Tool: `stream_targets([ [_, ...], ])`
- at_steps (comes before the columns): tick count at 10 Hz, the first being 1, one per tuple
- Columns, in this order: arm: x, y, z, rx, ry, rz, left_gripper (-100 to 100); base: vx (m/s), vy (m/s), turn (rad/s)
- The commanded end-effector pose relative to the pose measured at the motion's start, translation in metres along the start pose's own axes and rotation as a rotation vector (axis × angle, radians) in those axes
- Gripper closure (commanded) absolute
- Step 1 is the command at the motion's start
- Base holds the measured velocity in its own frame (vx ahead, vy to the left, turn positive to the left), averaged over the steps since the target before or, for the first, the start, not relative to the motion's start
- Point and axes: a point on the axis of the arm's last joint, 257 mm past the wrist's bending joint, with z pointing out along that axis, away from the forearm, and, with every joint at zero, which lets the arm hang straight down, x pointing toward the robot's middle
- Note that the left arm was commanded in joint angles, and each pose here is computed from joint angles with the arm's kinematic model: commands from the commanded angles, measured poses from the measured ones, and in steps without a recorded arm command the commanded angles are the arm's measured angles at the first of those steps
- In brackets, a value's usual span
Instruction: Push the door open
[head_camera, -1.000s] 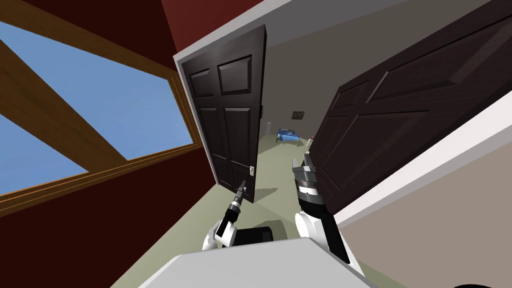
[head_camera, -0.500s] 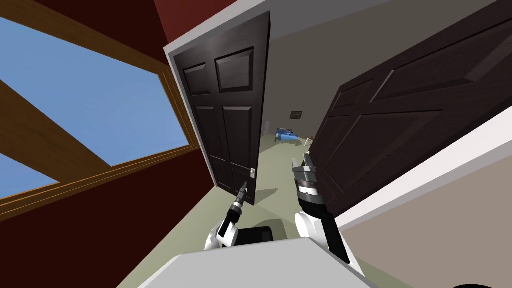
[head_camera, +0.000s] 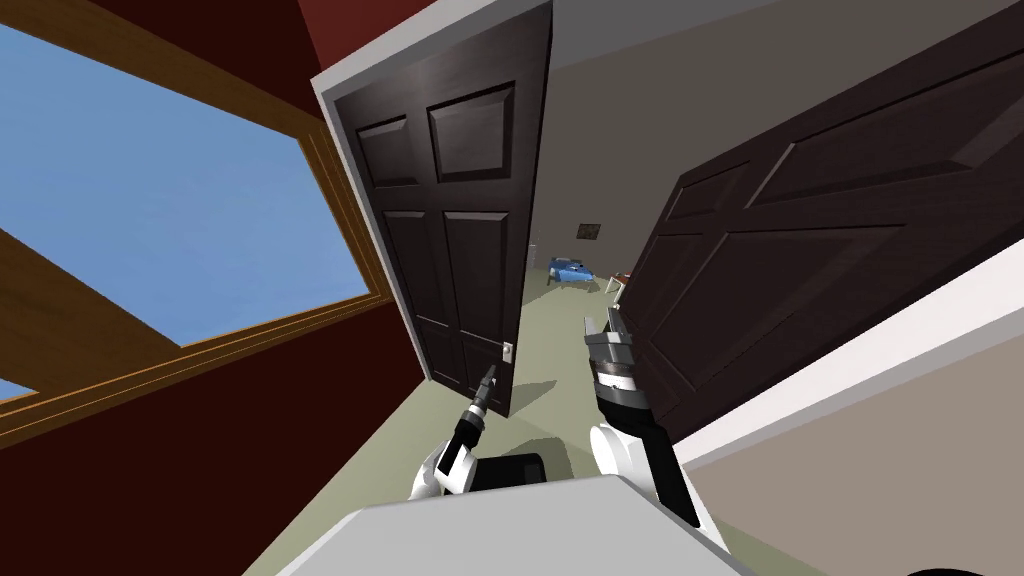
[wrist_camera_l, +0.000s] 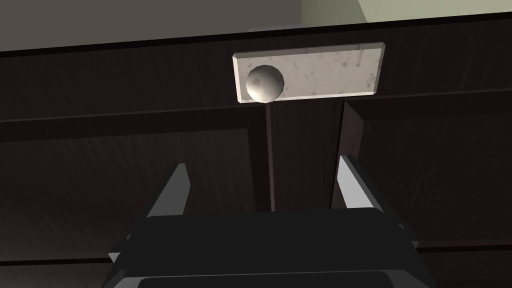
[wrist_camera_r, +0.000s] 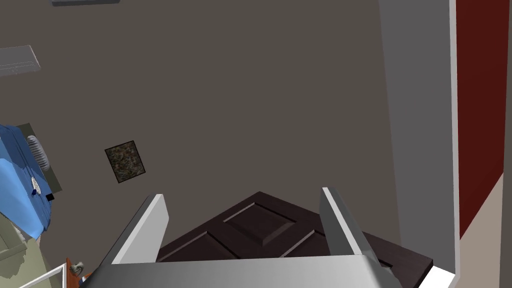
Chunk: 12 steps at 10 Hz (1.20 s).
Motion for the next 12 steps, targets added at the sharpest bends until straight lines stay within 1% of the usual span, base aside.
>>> stream_targets([
  [1, -0.009, 0.002, -0.003, -0.003, -0.005, 0.013, -100, 0.195, -0.086, -0.026],
  [4, -0.016, 0.003, -0.0044, -0.005, -0.014, 0.018, -100, 0.188, -0.086, -0.025],
  [5, -0.015, 0.003, -0.0038, -0.004, -0.016, 0.013, -100, 0.214, -0.081, -0.025],
  [7, -0.006, 0.0, -0.0003, 0.004, -0.02, -0.009, -100, 0.193, -0.086, -0.036],
  [8, -0.008, 0.0, -0.002, 0.003, -0.019, -0.003, -100, 0.066, -0.034, 0.016],
  [9, -0.008, 0.0, -0.002, 0.003, -0.019, -0.003, 100, -0.013, 0.005, -0.01],
  [12, -0.008, 0.0, -0.002, 0.003, -0.019, -0.003, 100, -0.016, 0.009, -0.005],
])
